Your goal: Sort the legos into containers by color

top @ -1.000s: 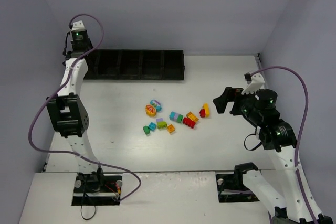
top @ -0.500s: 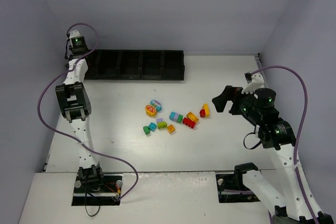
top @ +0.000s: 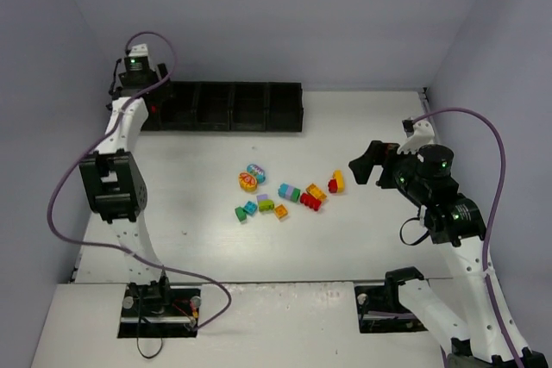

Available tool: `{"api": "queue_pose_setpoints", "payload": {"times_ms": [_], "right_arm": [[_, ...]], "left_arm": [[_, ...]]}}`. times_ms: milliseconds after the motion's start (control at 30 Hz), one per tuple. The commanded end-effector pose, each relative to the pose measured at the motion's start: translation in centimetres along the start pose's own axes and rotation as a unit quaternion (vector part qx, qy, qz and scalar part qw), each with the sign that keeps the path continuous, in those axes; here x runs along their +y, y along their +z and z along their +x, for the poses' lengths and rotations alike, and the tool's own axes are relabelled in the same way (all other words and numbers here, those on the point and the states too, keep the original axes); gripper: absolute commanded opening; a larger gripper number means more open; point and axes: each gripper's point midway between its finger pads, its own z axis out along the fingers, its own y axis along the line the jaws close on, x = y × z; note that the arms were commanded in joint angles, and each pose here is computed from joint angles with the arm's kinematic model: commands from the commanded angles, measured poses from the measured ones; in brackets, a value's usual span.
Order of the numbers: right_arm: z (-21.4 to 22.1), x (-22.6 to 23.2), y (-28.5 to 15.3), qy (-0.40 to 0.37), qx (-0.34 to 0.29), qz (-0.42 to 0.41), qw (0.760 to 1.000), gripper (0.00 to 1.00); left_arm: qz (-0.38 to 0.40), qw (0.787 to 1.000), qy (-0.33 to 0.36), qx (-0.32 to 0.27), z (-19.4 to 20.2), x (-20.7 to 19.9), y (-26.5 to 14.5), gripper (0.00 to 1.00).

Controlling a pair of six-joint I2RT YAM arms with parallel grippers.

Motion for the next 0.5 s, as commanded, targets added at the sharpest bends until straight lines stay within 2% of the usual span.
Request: {"api": "queue_pose_setpoints", "payload": {"times_ms": [0, 33, 67, 133, 167, 233, 267, 333, 467], "right_arm": [[-3.2, 0.8, -0.4, -0.017, -0.054, -0.008, 0.998, 1.00], [-3.2, 0.7, -0.4, -0.018, -0.054, -0.007, 0.998, 1.00], [-3.2, 0.8, -0.4, -0.017, -0.055, -0.007, 0.998, 1.00], [-3.2, 0.7, -0.5, -0.017, -0.057, -0.004, 0.998, 1.00], [-3.3, 0.7, -0.6, -0.017, -0.058, -0.005, 0.998, 1.00], [-3.1, 0.6, -0.8, -0.014, -0.060, -0.003, 0.998, 1.00], [-3.0, 0.6, -0.8, -0.012, -0.060, -0.002, 0.998, 0.99], [-2.7, 0.5, -0.9, -0.006, -0.060, 0.001, 0.998, 0.99], [-2.4, 0.5, -1.1, 0.010, -0.060, 0.000, 0.998, 0.99]], "left_arm": [[0.130, 0.985, 0.107, -0.022, -0.5, -11.1, -11.8, 0.74], [0.161, 0.978, 0.133, -0.012, 1.8, -15.0, -14.2, 0.76], [0.181, 0.973, 0.139, -0.017, 2.4, -16.6, -17.0, 0.78], [0.199, 0.967, 0.155, 0.020, 6.6, -19.2, -19.4, 0.79], [0.238, 0.956, 0.172, 0.029, 8.9, -22.4, -22.5, 0.80], [0.250, 0.951, 0.169, 0.062, 12.4, -24.6, -24.9, 0.81], [0.273, 0.940, 0.192, 0.075, 15.1, -27.0, -27.3, 0.81], [0.259, 0.942, 0.189, 0.097, 17.6, -28.2, -29.2, 0.81], [0.261, 0.931, 0.221, 0.127, 24.1, -31.6, -32.7, 0.83]]}}
